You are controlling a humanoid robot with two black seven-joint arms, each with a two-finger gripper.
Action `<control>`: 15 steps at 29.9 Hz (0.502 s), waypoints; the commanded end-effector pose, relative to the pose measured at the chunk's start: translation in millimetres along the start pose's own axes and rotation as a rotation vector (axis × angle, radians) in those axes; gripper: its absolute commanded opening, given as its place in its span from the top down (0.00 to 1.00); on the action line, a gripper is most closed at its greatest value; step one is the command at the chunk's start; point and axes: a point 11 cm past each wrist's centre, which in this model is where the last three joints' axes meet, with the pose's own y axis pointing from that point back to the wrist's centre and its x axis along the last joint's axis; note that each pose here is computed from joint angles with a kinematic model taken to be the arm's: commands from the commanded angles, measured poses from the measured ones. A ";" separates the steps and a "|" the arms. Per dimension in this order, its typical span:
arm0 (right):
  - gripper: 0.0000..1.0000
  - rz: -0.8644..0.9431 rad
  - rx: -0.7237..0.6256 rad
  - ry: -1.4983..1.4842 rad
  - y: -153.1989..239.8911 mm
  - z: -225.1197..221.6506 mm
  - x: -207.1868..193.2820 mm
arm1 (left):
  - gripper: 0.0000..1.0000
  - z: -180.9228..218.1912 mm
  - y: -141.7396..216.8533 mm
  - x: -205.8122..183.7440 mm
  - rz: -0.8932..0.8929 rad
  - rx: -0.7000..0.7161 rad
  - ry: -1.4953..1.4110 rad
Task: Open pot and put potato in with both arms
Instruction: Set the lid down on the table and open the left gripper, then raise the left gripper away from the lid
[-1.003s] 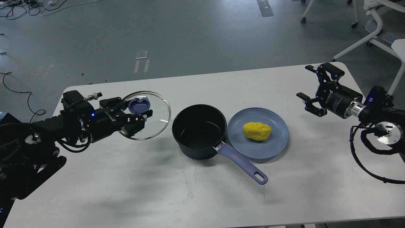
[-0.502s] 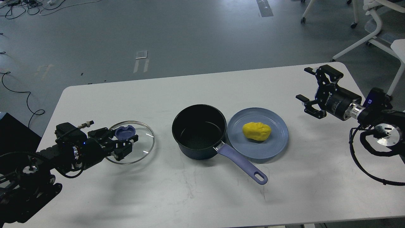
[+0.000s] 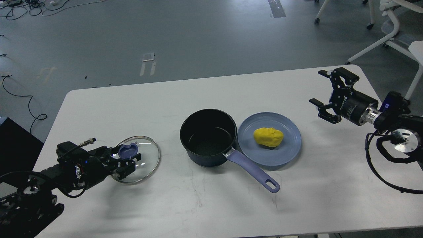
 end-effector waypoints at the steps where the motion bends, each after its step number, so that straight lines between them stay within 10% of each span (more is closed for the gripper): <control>1: 0.00 0.002 0.002 0.001 0.3 -0.9 0.8 | 0.03 0.2 0.4 0.3 0.006 0.000 0.003; 15: 0.00 -0.061 0.005 0.075 -9.2 -20.8 -11.3 | 0.02 18.0 1.4 163.5 0.296 -0.206 0.642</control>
